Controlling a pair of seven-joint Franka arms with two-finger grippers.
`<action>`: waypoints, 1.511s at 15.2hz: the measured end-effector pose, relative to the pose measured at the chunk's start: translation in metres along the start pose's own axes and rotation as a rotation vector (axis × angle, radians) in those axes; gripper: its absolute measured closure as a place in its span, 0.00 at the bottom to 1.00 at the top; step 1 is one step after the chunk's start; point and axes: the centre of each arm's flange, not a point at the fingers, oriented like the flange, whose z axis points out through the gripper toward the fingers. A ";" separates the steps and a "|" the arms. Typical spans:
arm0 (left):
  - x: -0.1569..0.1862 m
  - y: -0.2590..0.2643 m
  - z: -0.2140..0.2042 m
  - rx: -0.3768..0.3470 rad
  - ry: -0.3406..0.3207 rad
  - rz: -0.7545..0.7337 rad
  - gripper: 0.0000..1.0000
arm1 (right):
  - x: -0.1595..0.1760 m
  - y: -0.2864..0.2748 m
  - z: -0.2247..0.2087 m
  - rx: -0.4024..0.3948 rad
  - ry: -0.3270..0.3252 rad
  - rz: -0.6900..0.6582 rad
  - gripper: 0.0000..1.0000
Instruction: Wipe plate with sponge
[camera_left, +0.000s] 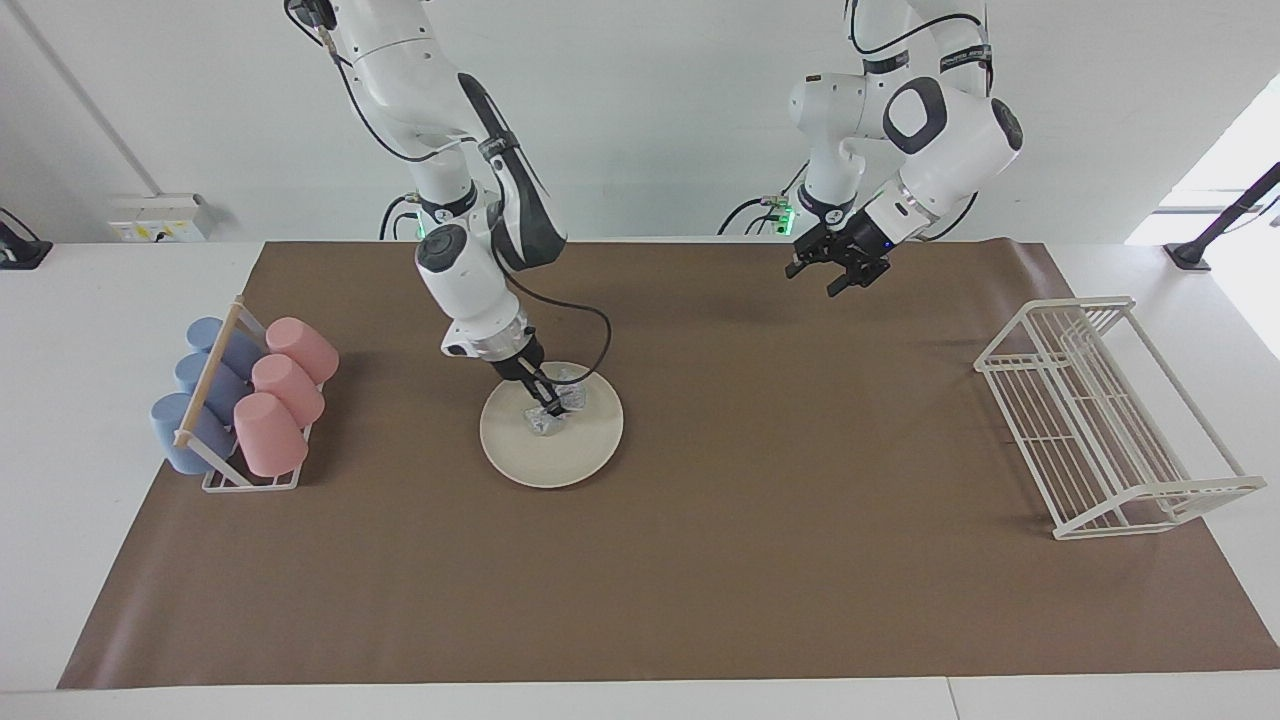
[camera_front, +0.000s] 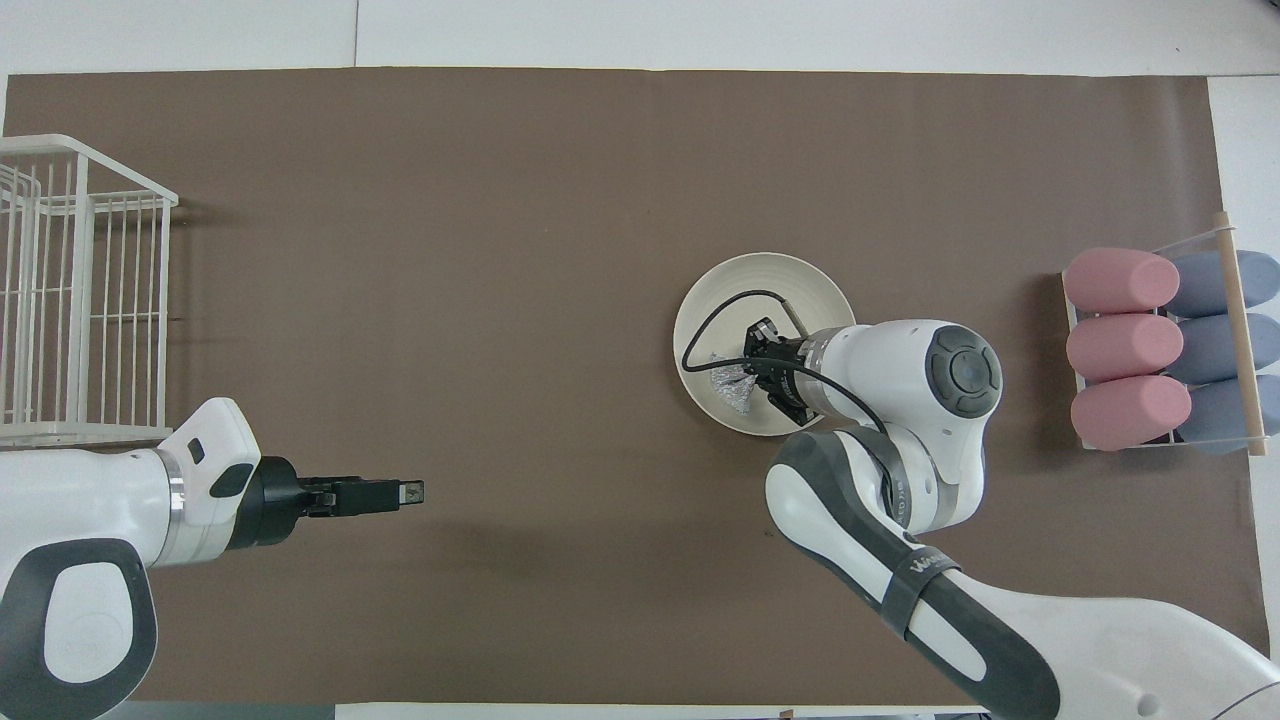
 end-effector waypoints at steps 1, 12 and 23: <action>0.001 -0.001 -0.001 0.041 -0.004 -0.012 0.00 | 0.013 0.004 -0.003 0.003 0.006 -0.004 0.91; 0.018 -0.003 -0.009 0.087 0.011 -0.070 0.00 | -0.086 -0.017 0.026 0.051 -0.010 0.090 0.91; 0.019 -0.003 -0.010 0.087 0.014 -0.088 0.00 | -0.003 -0.003 0.007 0.076 0.047 -0.051 0.91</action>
